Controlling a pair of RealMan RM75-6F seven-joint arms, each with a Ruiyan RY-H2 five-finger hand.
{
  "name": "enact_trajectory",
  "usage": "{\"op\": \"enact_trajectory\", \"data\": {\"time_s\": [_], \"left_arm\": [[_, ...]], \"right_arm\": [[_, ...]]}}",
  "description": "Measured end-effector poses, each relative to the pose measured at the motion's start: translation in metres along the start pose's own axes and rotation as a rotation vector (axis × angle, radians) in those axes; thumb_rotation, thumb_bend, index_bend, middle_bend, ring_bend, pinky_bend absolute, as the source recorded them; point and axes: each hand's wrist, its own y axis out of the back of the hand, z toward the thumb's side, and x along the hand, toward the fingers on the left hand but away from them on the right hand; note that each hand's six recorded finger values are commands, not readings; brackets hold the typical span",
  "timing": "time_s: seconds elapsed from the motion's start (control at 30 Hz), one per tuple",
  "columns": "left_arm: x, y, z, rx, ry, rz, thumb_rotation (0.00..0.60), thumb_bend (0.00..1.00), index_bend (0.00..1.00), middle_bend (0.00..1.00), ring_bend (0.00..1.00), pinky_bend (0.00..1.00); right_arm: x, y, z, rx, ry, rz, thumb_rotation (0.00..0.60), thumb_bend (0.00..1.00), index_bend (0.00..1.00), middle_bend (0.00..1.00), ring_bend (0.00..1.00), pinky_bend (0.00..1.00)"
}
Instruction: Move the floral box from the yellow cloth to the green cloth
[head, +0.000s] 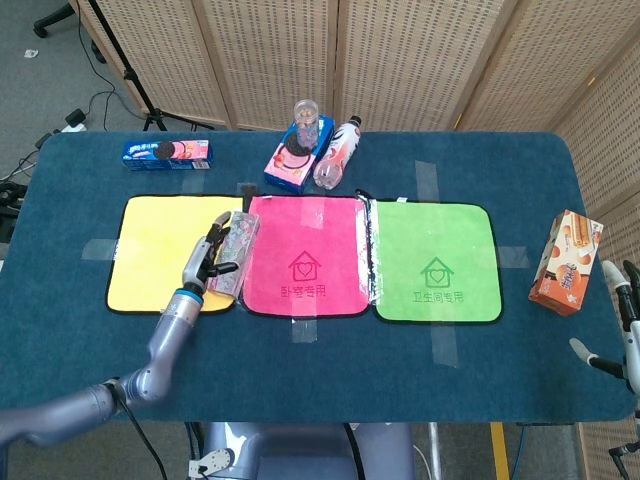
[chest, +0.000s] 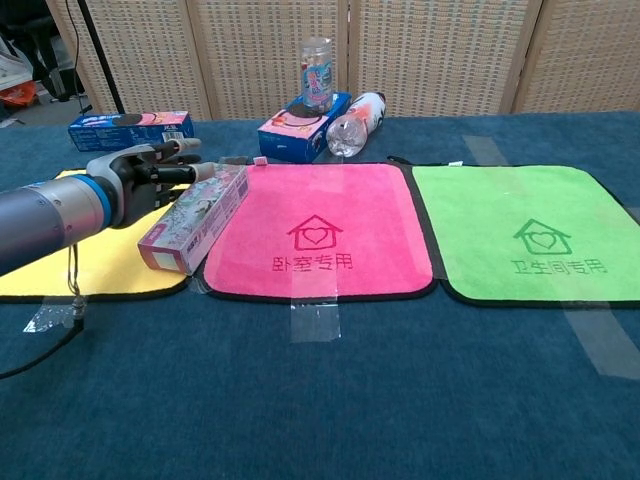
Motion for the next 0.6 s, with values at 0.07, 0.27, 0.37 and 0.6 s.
{"op": "enact_trajectory", "data": {"time_s": [0.07,0.27,0.37,0.6], "left_arm": [[0.001,-0.011,0.001,-0.002,-0.002,-0.012,0.6,0.46,0.0,0.0,0.0,0.0],[0.006,-0.045,0.002,-0.017,-0.003,-0.039,0.6,0.47,0.0,0.0,0.0,0.0],[0.009,-0.056,0.006,-0.025,-0.012,-0.041,0.6,0.47,0.0,0.0,0.0,0.0],[0.011,-0.068,0.012,-0.045,-0.025,-0.046,0.6,0.47,0.0,0.0,0.0,0.0]], "right_arm": [[0.0,0.0,-0.001,0.0,-0.002,0.001,0.6,0.0,0.0,0.0,0.0,0.0],[-0.002,0.0,-0.003,-0.006,-0.008,0.002,0.6,0.0,0.0,0.0,0.0,0.0],[-0.002,0.001,-0.004,-0.009,-0.012,0.002,0.6,0.0,0.0,0.0,0.0,0.0],[-0.003,0.001,-0.004,-0.012,-0.012,0.004,0.6,0.0,0.0,0.0,0.0,0.0]]}}
